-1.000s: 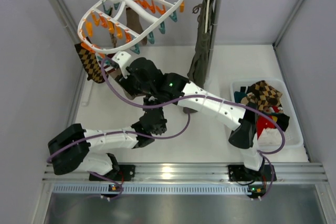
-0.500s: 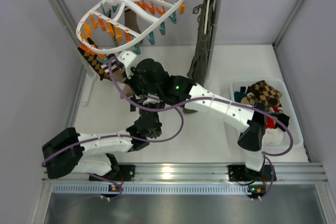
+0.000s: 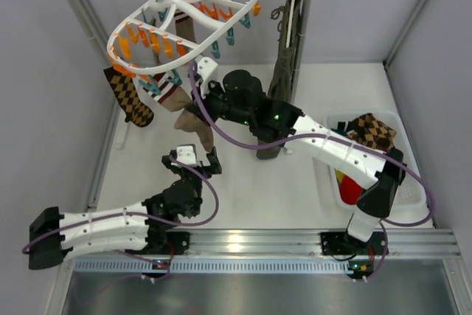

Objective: Remove the socks clipped to the hanger

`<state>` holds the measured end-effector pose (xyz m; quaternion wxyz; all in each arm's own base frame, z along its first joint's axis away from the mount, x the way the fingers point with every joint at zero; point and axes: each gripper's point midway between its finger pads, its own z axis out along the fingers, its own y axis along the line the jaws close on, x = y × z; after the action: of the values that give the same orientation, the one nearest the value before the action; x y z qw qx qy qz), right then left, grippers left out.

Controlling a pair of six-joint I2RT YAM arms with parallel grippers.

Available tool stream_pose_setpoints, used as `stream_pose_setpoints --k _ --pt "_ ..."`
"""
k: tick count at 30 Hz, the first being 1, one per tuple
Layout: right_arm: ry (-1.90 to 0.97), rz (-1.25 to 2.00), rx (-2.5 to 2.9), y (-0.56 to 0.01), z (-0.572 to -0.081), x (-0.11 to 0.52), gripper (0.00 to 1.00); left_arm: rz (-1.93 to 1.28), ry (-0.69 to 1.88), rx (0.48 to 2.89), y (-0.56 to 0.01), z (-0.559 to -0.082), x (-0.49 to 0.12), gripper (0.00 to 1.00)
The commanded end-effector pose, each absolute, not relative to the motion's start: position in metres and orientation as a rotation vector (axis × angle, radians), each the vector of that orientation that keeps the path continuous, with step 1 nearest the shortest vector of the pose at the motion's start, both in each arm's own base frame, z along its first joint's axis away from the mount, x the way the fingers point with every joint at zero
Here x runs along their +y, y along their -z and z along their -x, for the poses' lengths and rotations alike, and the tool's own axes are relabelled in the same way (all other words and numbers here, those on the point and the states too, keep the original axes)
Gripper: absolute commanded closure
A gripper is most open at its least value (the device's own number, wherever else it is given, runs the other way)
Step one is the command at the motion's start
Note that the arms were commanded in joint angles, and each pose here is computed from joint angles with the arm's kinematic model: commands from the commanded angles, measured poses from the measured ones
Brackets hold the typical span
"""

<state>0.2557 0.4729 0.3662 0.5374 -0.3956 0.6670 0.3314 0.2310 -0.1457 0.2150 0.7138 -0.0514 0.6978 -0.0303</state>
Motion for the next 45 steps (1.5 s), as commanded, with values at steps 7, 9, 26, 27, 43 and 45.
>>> stream_pose_setpoints --k 7,9,26,27,43,45 --pt "-0.922 0.917 1.449 -0.409 -0.244 0.452 1.00 0.160 0.271 1.670 -0.192 -0.206 -0.139 0.02" --pt "-0.928 0.914 1.452 -0.407 -0.247 0.447 1.00 0.243 0.244 1.646 -0.206 -0.206 -0.122 0.02" --pt "-0.948 0.833 1.460 -0.392 -0.242 0.390 1.00 0.280 0.228 1.601 -0.284 -0.205 -0.097 0.02" --pt "-0.951 0.831 1.462 -0.390 -0.243 0.388 1.00 0.265 0.247 1.602 -0.292 -0.205 -0.100 0.02" --pt "-0.969 0.743 1.462 -0.383 -0.246 0.346 1.00 0.047 0.542 1.563 -0.405 -0.200 -0.172 0.02" --pt "-0.997 0.739 1.457 -0.382 -0.241 0.345 1.00 0.023 0.560 1.558 -0.409 -0.201 -0.182 0.02"
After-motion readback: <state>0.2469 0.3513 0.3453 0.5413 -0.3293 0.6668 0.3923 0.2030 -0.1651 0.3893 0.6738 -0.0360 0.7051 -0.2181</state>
